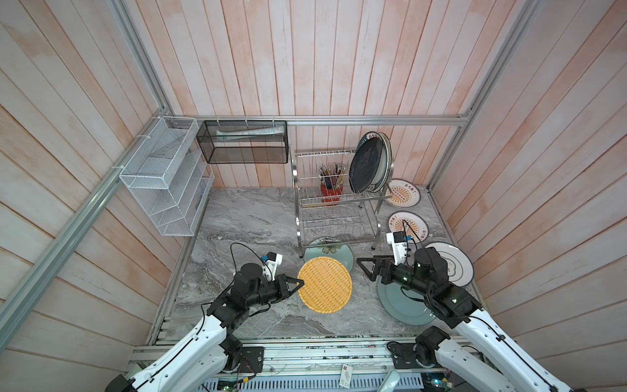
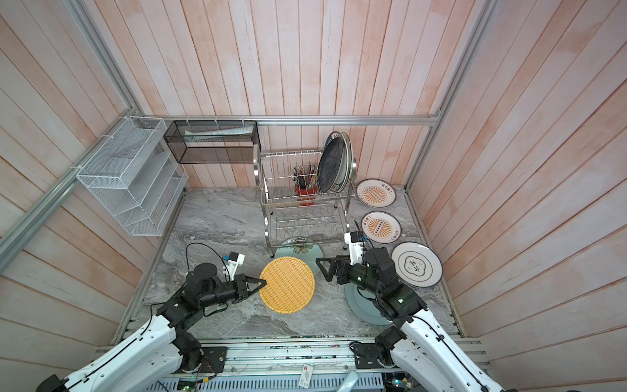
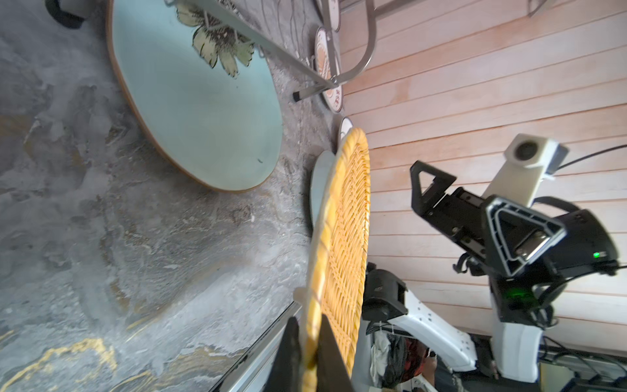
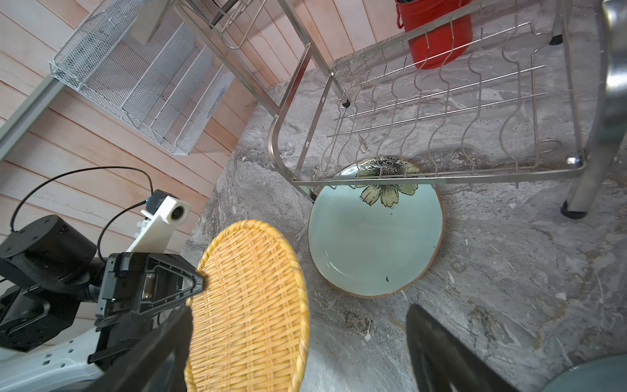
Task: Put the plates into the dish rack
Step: 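Tilt the bamboo tray upright with the left gripper while the right gripper reaches toward it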
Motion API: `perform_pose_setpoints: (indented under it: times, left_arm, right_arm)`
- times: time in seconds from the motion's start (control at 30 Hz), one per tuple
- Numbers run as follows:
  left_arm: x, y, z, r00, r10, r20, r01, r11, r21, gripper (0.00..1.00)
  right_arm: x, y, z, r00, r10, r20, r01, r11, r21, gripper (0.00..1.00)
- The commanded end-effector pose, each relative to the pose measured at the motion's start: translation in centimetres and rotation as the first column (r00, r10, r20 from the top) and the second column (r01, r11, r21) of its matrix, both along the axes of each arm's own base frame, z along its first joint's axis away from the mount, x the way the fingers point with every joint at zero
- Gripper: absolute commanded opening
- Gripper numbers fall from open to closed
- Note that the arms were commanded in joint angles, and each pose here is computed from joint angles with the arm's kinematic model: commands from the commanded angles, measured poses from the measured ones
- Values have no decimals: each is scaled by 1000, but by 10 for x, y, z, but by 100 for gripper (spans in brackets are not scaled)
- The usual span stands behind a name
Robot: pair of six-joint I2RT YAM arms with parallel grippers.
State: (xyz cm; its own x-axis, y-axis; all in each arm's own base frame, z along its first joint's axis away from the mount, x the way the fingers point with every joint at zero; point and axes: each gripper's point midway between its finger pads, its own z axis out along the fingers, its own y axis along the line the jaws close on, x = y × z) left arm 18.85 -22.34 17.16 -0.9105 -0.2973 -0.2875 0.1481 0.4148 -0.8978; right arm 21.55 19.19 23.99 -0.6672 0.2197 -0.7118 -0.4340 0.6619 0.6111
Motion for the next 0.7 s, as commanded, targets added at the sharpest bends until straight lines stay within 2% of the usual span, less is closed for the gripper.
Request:
perform_pose_setpoints:
  times: [0.0,0.13,0.27,0.47,0.67]
  left_arm:
    - [20,-1,58,992,91,92,-76,985,-154,0]
    - [35,5,80,976,196,100,-164,951,-261,0]
    - [46,14,95,955,288,75,-241,896,-373,0]
    - [56,17,104,936,350,40,-296,841,-453,0]
    - [56,2,108,934,356,32,-301,830,-469,0]
  right_arm:
    - [-2,-3,35,998,-14,58,11,999,51,98]
    - [-9,-1,45,999,8,54,-14,994,105,98]
    - [-17,4,54,998,36,44,-44,980,193,95]
    - [-14,13,49,998,55,14,-57,963,262,91]
    - [-9,36,43,998,63,0,-61,951,304,89]
